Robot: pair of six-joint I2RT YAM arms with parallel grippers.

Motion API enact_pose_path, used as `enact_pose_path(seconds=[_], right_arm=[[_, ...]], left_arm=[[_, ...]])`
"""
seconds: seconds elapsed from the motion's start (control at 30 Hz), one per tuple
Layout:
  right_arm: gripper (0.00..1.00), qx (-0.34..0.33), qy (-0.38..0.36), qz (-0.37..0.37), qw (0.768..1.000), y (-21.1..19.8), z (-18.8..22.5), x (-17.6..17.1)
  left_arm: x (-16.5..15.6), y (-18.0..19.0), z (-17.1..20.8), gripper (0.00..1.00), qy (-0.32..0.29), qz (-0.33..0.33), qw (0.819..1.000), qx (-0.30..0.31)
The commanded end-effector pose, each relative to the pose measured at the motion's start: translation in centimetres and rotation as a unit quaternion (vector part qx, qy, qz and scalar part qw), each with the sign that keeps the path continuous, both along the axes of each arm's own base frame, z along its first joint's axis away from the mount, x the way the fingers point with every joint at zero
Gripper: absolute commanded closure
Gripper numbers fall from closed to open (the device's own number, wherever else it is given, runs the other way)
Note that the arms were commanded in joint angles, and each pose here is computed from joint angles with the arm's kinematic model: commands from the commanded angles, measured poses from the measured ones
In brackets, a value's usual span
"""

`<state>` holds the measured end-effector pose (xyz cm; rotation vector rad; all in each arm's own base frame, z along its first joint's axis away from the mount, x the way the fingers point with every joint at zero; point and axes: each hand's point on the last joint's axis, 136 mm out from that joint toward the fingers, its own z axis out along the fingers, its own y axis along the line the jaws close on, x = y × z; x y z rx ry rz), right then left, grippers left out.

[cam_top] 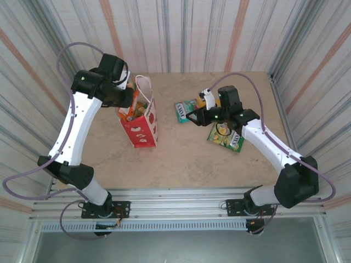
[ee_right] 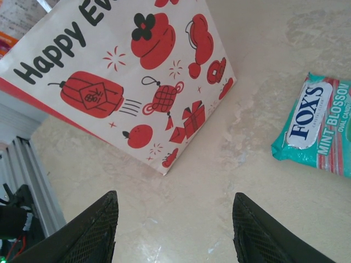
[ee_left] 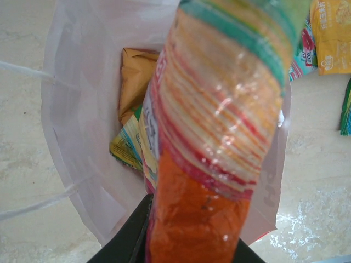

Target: Place the snacks into the paper bag

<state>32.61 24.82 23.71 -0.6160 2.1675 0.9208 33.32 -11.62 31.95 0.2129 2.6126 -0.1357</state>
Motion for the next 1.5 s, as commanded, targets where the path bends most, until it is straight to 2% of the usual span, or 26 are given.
enact_pose_path(seconds=[0.0, 0.43, 0.5, 0.57, 0.6, 0.7, 0.83, 0.97, 1.13, 1.27, 1.47], right_arm=[[0.44, 0.005, 0.017, -0.002, 1.0, 0.4, 0.2, 0.0], [0.44, -0.001, 0.033, -0.008, 0.999, 0.2, -0.6, -0.1], [0.44, -0.002, 0.034, -0.008, 0.999, 0.1, -0.6, -0.2], [0.44, -0.004, 0.035, -0.009, 0.999, 0.1, -0.7, -0.2], [0.44, -0.004, 0.036, -0.01, 0.999, 0.0, -0.7, -0.3], [0.44, -0.007, 0.038, -0.011, 0.999, -0.1, -0.8, -0.3], [0.43, -0.005, 0.044, -0.019, 0.999, -0.4, -0.7, -0.1], [0.43, -0.001, 0.065, -0.047, 0.997, -1.6, -0.8, 0.1], [0.43, 0.003, 0.129, -0.116, 0.985, -5.2, -2.1, 0.2], [0.43, 0.006, 0.191, -0.176, 0.965, -9.1, -3.9, -0.4], [0.43, 0.031, 0.273, -0.276, 0.921, -15.9, -7.1, -2.0]], left_arm=[[-0.8, 0.5, 0.2, 0.9, 0.006, 0.01, 1.0, -0.004], [2.3, 0.8, -1.8, 0.87, 0.018, 0.024, 0.999, 0.025], [2.6, 0.7, -1.9, 0.8, 0.02, 0.024, 0.999, 0.026], [2.9, 0.8, -1.9, 0.63, 0.017, 0.025, 0.999, 0.028], [3.0, 0.8, -1.6, 0.59, 0.013, 0.026, 0.999, 0.027], [3.0, 0.7, -0.4, 0.52, -0.008, 0.024, 0.999, 0.019], [2.5, 0.2, 1.5, 0.52, -0.04, 0.011, 0.999, -0.003], [1.0, -1.4, 3.1, 0.51, -0.071, -0.037, 0.997, -0.015], [-2.2, -4.5, 4.2, 0.49, -0.111, -0.125, 0.984, -0.053], [-4.8, -6.7, 4.4, 0.48, -0.146, -0.191, 0.965, -0.109], [-8.1, -10.0, 3.4, 0.46, -0.176, -0.268, 0.934, -0.159]])
